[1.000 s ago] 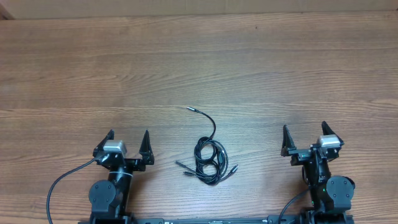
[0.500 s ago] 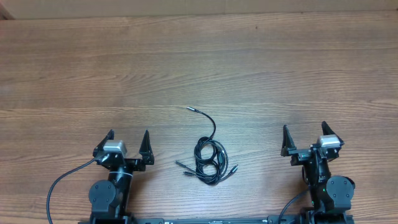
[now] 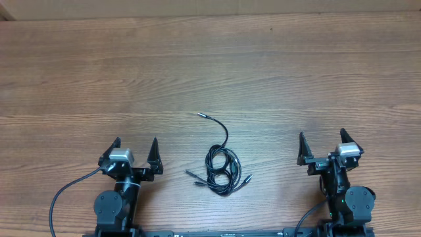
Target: Untangle cables
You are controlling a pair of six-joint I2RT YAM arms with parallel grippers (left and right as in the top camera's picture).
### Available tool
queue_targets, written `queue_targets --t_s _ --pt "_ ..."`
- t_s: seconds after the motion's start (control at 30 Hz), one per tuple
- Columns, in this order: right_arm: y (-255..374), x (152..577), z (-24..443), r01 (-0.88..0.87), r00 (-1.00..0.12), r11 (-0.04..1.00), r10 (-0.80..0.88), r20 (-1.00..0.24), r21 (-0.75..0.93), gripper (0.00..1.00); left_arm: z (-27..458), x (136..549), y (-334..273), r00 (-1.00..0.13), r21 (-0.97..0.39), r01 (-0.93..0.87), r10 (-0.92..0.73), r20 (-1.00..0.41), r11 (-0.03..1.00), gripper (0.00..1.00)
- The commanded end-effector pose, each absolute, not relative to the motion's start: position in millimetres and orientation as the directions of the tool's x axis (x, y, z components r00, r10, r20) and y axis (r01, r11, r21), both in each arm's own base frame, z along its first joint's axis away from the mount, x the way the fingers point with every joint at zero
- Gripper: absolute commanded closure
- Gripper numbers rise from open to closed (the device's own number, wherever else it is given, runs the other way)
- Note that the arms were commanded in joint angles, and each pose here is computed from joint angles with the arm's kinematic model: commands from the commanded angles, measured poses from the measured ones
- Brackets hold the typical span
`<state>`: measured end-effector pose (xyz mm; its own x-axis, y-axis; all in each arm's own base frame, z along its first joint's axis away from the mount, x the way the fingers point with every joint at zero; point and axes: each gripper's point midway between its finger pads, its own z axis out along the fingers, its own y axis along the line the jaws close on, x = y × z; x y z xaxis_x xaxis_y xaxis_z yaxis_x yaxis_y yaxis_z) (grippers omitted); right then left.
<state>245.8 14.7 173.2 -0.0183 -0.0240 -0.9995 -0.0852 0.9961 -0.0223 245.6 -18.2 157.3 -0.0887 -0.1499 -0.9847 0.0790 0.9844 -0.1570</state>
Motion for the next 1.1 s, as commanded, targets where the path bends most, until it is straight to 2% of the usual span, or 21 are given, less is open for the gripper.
queue_targets --t_s 0.0,0.6,0.83,0.93,1.07 --pt "14.3 245.9 170.6 -0.084 -0.018 0.996 -0.029 -0.999 -0.027 0.00 156.8 245.4 -18.2 -0.086 -0.146 0.084 -0.139 -0.987 0.986 0.00" --pt "14.3 245.9 170.6 -0.084 -0.018 0.996 -0.029 -0.999 -0.027 0.00 157.6 244.8 -21.1 -0.094 -0.188 0.096 -0.179 -0.979 0.977 0.00" --pt "14.3 245.9 170.6 -0.084 -0.018 0.996 -0.029 -0.999 -0.027 0.00 155.5 231.7 -29.2 -0.217 -0.196 0.122 -0.167 -0.962 0.973 0.00" --pt "14.3 245.9 170.6 -0.084 -0.018 0.996 -0.029 -0.999 -0.027 0.00 166.2 224.6 -28.9 -0.232 -0.176 0.123 -0.144 -0.962 0.977 0.00" --pt "14.3 245.9 170.6 -0.084 -0.018 0.996 -0.029 -0.999 -0.027 0.00 193.3 218.9 -30.2 -0.186 -0.162 0.141 -0.134 -0.973 0.977 0.00"
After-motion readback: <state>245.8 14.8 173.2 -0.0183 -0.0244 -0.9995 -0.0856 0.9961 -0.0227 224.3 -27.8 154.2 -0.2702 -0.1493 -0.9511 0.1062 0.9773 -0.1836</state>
